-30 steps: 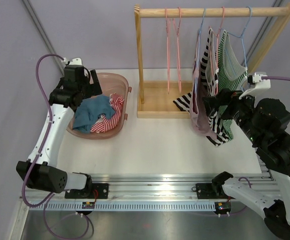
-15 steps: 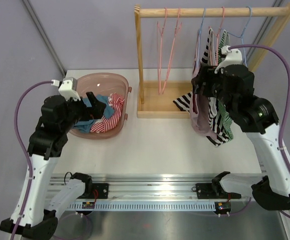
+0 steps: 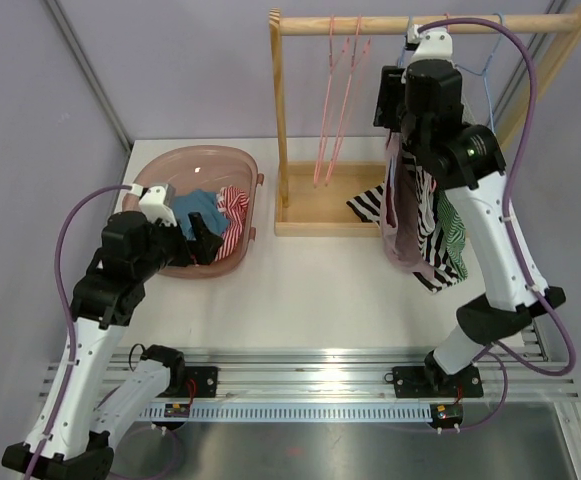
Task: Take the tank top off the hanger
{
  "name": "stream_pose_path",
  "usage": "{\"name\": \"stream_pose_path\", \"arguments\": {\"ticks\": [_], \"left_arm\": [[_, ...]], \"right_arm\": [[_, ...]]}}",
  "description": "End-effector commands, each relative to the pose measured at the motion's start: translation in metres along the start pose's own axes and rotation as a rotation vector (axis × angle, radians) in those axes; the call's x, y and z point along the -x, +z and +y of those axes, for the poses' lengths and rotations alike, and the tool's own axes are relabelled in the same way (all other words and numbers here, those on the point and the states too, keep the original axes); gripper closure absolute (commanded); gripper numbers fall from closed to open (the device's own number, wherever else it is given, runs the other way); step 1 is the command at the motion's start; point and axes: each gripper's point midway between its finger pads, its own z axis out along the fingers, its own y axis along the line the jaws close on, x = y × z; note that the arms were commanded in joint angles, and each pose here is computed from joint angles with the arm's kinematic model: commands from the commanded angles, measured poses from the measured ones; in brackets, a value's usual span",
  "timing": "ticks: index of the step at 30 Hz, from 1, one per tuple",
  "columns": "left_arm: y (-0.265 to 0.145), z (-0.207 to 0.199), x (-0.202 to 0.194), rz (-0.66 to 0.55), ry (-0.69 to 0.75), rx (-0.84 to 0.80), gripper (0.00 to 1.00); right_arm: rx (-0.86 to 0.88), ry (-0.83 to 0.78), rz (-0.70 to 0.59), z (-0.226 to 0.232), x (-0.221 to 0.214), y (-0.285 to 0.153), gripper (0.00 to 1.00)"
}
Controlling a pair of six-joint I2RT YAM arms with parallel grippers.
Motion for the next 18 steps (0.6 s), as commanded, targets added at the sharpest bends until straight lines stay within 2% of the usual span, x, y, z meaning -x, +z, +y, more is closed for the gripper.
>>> {"name": "stream_pose_path", "arguments": {"ticks": [1, 3, 4, 6, 10, 12, 18], "left_arm": [[-0.009, 0.004, 0.005, -0.040, 0.059, 0.019, 0.01], [-0.012, 0.005, 0.005, -0.045, 0.071, 0.026, 0.01], [-0.013, 0.005, 0.005, -0.046, 0.079, 0.024, 0.01], [-0.013, 0.006, 0.004, -0.050, 0.082, 0.025, 0.01], [-0.009, 0.007, 0.000, -0.038, 0.084, 0.022, 0.01], [-0.006, 0.008, -0.003, -0.029, 0.081, 0.022, 0.01], [-0.007, 0.005, -0.004, -0.021, 0.071, 0.014, 0.01]], "right_arm": [[-0.106, -0.038, -0.002, -0.022, 0.007, 0.019, 0.40], [-0.114, -0.039, 0.009, -0.021, 0.005, 0.028, 0.48], [-0.125, -0.038, 0.009, -0.023, 0.004, 0.030, 0.58], [-0.118, -0.023, 0.006, -0.020, 0.005, 0.030, 0.62], [-0.101, 0.008, -0.006, -0.019, 0.010, 0.024, 0.89], [-0.093, 0.026, -0.021, -0.020, 0.017, 0.017, 0.98], [-0.020, 0.060, -0.085, -0.017, 0.044, -0.006, 1.00]]}}
